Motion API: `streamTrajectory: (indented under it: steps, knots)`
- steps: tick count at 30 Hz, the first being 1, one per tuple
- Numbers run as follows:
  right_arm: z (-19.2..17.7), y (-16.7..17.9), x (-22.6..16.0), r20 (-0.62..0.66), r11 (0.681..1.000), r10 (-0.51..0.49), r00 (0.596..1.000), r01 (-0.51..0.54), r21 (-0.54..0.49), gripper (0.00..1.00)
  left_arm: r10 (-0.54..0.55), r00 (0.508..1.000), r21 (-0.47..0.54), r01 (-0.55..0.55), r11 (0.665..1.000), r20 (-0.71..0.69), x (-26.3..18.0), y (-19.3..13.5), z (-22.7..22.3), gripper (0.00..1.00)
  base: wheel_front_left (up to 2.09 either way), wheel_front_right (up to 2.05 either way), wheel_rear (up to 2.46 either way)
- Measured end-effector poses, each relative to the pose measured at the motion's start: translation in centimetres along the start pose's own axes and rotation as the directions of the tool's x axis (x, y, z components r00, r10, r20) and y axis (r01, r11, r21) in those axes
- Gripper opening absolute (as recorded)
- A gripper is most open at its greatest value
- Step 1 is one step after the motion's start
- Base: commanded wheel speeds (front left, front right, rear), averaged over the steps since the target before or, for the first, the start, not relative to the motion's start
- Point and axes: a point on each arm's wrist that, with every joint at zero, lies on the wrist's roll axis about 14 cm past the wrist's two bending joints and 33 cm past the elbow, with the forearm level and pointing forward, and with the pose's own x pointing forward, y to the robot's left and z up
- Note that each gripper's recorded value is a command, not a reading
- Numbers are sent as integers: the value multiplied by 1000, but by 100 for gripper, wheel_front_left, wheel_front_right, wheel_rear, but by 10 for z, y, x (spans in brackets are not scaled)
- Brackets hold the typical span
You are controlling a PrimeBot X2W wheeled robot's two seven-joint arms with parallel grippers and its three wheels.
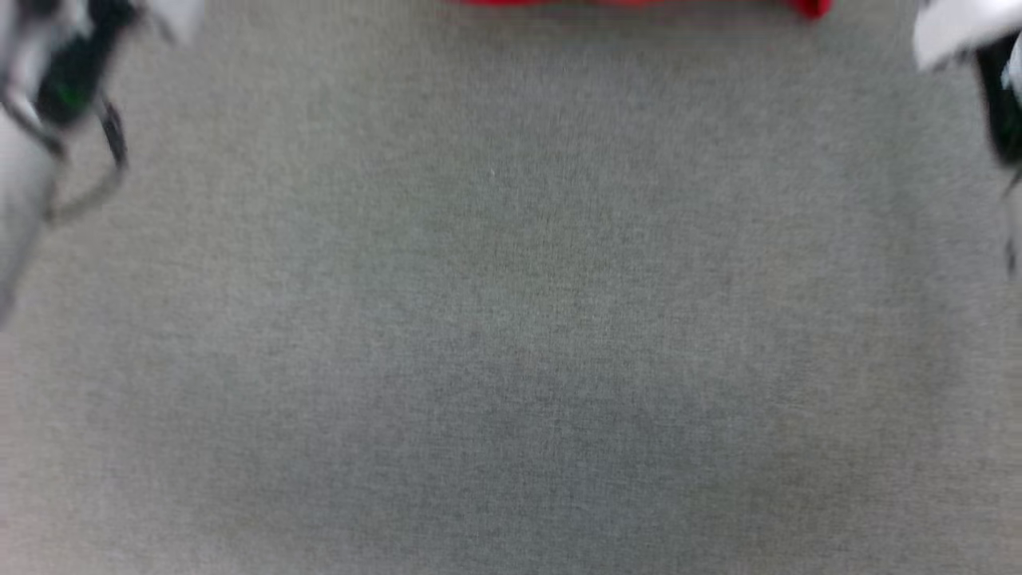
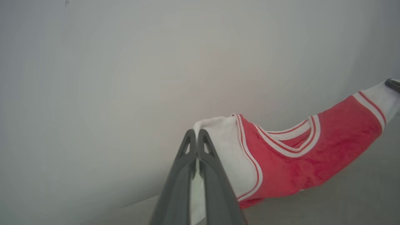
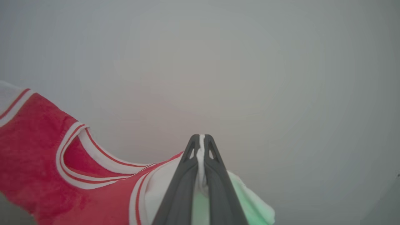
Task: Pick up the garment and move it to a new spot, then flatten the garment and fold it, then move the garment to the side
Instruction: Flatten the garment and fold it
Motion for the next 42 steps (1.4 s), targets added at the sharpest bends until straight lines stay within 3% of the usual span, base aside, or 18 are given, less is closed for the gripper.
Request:
streamTrajectory:
  steps: [5,12,22,28,32,38,39,40,42]
  knots:
    - [-6,4,-49,-76,996,21,997,-15,85,0,-62,991,-72,53,996,-122,-51,-21,-33,0,0,0,0]
    - [-7,9,-129,-152,992,65,986,-48,114,0,-156,958,-118,131,984,-242,-132,-56,-65,0,0,0,0]
    - [-30,35,-238,-308,982,172,936,-139,127,0,-270,842,-220,185,958,-467,-237,-106,-126,0,0,0,0]
    - [-59,37,-290,-435,978,203,877,-165,124,0,-252,733,-277,90,957,-632,-289,-112,-175,0,0,0,0]
    - [-76,43,-317,-507,975,217,834,-161,152,0,-241,690,-302,33,953,-682,-308,-115,-194,0,0,0,0]
    - [-94,52,-340,-587,966,243,772,-136,222,0,-203,669,-299,-31,954,-715,-318,-111,-209,0,0,0,0]
    - [-101,58,-350,-626,959,267,732,-139,247,0,-187,661,-290,-49,956,-727,-321,-108,-213,0,0,0,0]
    - [-101,58,-350,-626,959,267,732,-139,247,0,-187,661,-290,-49,956,-727,-321,-108,-213,0,0,0,0]
    - [-109,61,-362,-673,952,288,682,-127,279,0,-177,653,-296,-75,952,-736,-325,-107,-218,0,0,0,0]
